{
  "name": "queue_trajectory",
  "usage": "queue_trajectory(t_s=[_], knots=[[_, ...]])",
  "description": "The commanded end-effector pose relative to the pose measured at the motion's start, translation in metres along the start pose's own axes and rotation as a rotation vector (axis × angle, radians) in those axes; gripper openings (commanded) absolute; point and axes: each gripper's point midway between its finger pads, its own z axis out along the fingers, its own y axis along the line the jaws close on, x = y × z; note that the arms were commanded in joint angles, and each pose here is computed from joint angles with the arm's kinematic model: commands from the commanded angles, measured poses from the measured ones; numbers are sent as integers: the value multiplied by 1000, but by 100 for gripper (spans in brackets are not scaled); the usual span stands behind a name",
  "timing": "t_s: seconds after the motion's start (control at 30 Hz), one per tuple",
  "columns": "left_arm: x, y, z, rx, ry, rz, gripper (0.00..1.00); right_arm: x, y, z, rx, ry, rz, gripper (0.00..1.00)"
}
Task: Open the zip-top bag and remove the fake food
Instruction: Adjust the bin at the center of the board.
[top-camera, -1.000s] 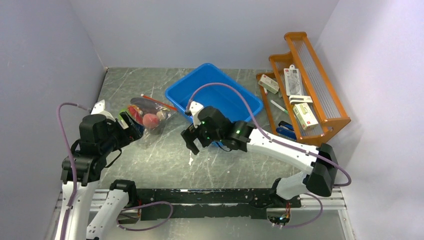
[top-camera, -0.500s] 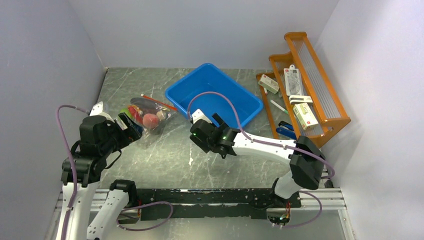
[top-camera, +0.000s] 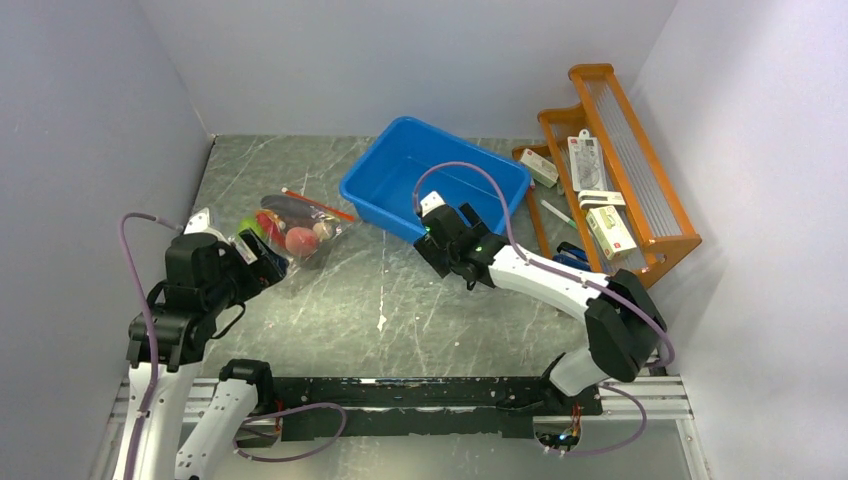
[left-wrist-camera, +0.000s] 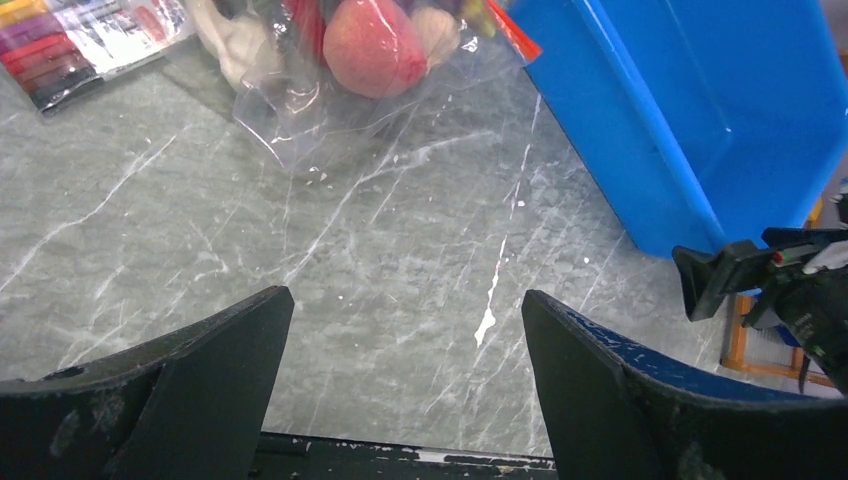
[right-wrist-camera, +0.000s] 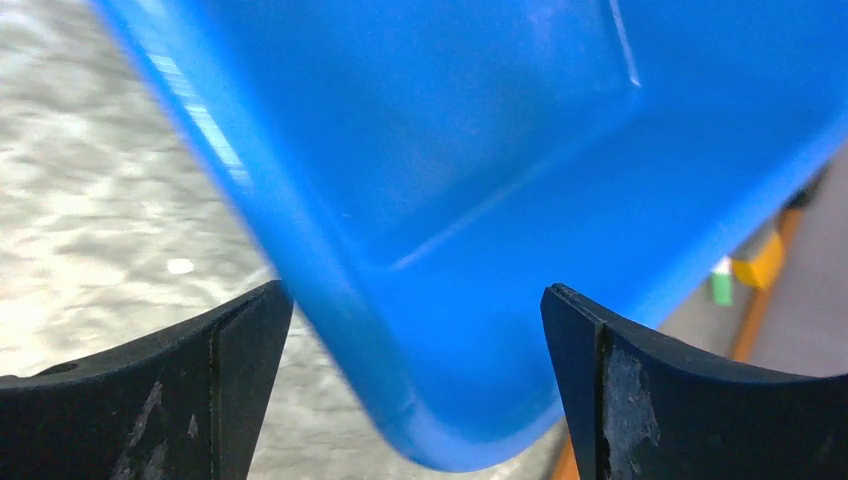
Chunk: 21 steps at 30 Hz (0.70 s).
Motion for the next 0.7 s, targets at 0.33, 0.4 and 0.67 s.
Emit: queue_trajectory(t_s=[0.33,0.4,0.67], knots=[[14,4,12,-4,54,-7,98,13,88,-68,-592,0,243,89],[16,3,14,7,62,-10,98,14,99,-85,-692,-10,267,87],[28,-6,33,69,109,-8,98,22,132,-122,-928,29,328,83]])
